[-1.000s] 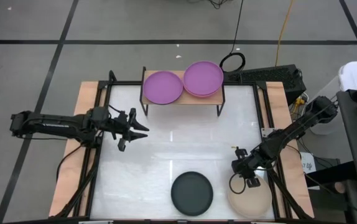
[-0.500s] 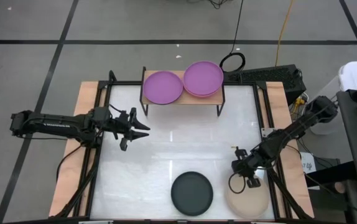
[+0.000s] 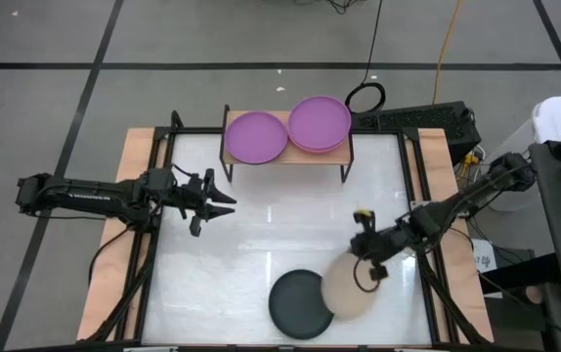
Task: Place and stack plates onto a shelf
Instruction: Stack the brown plate on top of the purple plate on the shelf
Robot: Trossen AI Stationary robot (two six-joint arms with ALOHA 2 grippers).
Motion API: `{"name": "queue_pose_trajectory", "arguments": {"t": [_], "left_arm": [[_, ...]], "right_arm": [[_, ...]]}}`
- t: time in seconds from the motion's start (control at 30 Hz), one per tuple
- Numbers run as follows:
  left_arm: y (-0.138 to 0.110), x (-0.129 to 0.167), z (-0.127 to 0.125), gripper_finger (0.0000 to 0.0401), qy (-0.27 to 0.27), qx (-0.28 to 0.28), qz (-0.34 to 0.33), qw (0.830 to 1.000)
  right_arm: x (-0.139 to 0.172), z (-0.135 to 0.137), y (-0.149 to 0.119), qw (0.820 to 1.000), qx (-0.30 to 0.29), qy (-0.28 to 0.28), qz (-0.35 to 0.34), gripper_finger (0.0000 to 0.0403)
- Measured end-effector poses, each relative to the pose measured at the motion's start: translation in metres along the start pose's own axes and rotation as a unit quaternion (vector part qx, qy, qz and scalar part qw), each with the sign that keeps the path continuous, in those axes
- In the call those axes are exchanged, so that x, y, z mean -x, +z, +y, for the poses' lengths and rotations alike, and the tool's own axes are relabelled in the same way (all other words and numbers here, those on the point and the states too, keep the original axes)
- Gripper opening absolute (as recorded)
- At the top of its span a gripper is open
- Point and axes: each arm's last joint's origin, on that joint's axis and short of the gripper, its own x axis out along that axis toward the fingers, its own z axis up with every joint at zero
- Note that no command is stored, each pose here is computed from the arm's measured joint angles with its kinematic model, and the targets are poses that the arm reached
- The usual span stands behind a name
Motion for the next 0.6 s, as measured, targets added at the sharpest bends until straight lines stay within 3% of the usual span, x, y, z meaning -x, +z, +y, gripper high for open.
{"name": "queue_pose_trajectory", "arguments": {"t": [0.17, 0.37, 0.5, 0.6], "left_arm": [[0.0, 0.0, 0.0, 0.0122, 0.0, 0.0, 0.0, 1.0], [0.0, 0.0, 0.0, 0.0122, 0.0, 0.0, 0.0, 1.0], [0.0, 0.0, 0.0, 0.0122, 0.0, 0.0, 0.0, 1.0], [0.0, 0.0, 0.0, 0.0122, 0.0, -0.002, 0.0, 1.0]], "right_arm": [[0.014, -0.028, 0.036, 0.991, -0.034, -0.083, -0.097, 0.0], [0.025, -0.074, 0.063, 0.965, -0.084, -0.151, -0.199, 0.0], [0.034, -0.109, 0.072, 0.933, -0.123, -0.206, -0.267, 0.0], [0.044, -0.136, 0.078, 0.897, -0.155, -0.251, -0.329, 0.0]]}}
